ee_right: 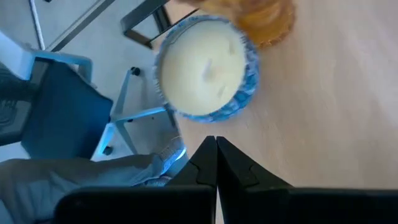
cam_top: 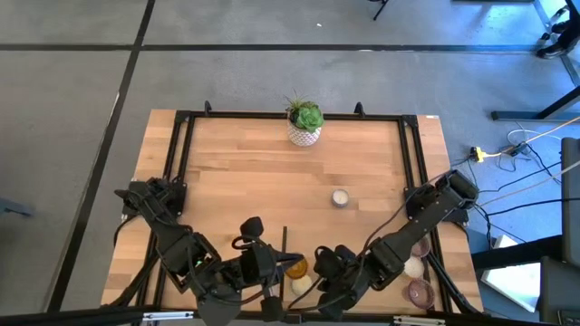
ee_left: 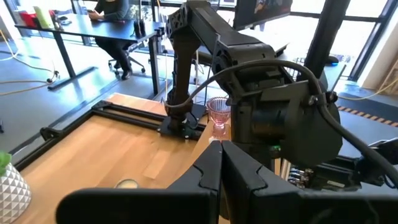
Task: Pick & Place candle stick holders
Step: Put the dark blue scented candle on the shelf aligned with the yellow glass candle holder, then put the light blue scented candle on the shelf aligned with the yellow glass candle holder
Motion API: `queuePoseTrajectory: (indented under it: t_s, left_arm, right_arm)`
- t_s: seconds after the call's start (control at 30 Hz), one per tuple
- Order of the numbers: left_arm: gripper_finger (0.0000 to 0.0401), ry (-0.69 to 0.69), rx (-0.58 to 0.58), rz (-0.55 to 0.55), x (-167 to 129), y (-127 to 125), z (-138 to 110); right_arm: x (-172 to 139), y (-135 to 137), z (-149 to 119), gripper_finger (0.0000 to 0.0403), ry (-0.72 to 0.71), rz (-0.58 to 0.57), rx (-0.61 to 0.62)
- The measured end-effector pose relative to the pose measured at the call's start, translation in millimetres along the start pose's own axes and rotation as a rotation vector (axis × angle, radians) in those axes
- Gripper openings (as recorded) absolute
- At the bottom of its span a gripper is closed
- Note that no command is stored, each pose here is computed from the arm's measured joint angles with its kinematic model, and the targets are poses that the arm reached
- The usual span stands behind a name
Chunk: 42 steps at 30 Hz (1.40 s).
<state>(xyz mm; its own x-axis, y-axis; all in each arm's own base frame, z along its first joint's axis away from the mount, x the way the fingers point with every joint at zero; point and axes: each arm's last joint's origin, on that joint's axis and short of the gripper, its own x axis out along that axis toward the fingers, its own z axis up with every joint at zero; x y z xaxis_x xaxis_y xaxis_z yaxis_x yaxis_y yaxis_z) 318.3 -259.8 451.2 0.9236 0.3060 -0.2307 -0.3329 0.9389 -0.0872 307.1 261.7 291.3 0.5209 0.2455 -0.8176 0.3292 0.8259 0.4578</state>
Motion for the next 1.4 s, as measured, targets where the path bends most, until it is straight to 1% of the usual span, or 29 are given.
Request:
queuePoseTrajectory:
  t_s: [0.23, 0.43, 0.57, 0.77, 0.97, 1.2, 1.3, 1.4]
  left_arm:
    - [0.0003, 0.000, 0.001, 0.001, 0, 0, 0]
    - [0.0003, 0.006, 0.011, 0.003, 0, 0, -1]
    - [0.0003, 0.009, 0.016, 0.004, 0, 1, -1]
    - [0.0003, 0.011, 0.020, 0.005, 0, 1, -2]
    - [0.0003, 0.022, 0.036, 0.010, 0, 2, -3]
    - [0.0003, 0.022, 0.026, 0.021, 0, 2, -4]
    - [0.0003, 0.020, 0.023, 0.025, 0, 3, -4]
    - [0.0003, 0.015, 0.021, 0.034, 1, 3, -4]
  right_arm:
    - [2, -5, 7, 0.0000, -0.043, -0.037, 0.000]
    - [3, -4, 9, 0.0000, -0.050, -0.027, -0.002]
    - [9, -3, 9, 0.0000, -0.039, -0.021, -0.004]
    - [20, 0, 8, 0.0000, -0.015, 0.019, -0.009]
    - [19, 1, 9, 0.0000, -0.020, 0.025, -0.007]
    - [9, 9, 8, 0.0000, -0.024, 0.045, -0.016]
    - [-1, 13, 7, 0.0000, -0.014, 0.025, -0.030]
    - [-14, 15, 6, 0.0000, -0.010, -0.019, -0.046]
